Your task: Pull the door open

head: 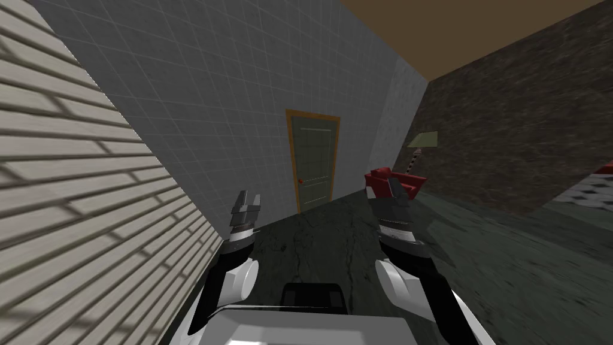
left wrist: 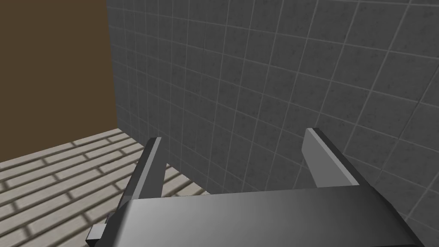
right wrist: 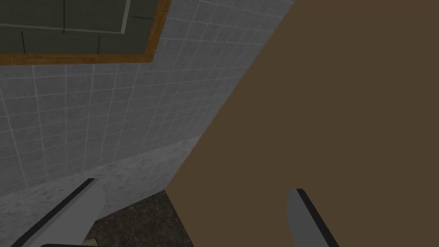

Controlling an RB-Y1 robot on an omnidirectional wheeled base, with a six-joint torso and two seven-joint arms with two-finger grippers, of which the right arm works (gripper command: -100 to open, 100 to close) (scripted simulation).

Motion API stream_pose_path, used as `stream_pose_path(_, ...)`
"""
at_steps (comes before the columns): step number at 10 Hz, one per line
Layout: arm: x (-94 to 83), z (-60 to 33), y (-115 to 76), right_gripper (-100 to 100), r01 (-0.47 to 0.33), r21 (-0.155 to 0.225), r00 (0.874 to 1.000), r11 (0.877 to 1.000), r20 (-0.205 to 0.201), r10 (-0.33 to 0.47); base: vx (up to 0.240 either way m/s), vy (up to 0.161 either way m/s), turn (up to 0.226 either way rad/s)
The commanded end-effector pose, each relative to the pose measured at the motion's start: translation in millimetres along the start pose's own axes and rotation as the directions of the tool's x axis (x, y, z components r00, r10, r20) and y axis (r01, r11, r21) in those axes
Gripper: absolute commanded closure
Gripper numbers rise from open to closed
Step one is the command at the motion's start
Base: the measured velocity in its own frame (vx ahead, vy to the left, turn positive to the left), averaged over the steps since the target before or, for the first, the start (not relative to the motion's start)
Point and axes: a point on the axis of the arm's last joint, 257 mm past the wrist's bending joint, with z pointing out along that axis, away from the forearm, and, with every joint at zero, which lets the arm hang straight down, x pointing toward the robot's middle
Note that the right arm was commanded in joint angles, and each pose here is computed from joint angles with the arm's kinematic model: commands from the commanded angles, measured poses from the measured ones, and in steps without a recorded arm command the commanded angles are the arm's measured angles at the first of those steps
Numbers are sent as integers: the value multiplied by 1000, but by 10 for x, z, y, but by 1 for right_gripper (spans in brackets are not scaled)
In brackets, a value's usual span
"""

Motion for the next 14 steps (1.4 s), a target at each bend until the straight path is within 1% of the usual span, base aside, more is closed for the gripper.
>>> stream_pose_path(1,12,-15,-99,-100,-32,12,999,999,-4,32,24,-94,105)
stream_pose_path(2,21,-30,-196,-100,-62,25,998,998,-7,63,78,24,167)
stream_pose_path(5,35,-59,-363,-100,-115,46,993,992,-8,116,81,26,72)
stream_pose_path(8,49,-100,-578,-100,-183,75,983,980,-4,184,69,-5,106)
stream_pose_path(11,57,-157,-837,-100,-264,108,964,959,9,264,74,-3,127)
stream_pose_path(13,60,-198,-1012,-100,-319,129,948,939,22,319,101,-7,155)
stream_pose_path(14,60,-212,-1086,-100,-349,135,937,927,30,349,80,-11,128)
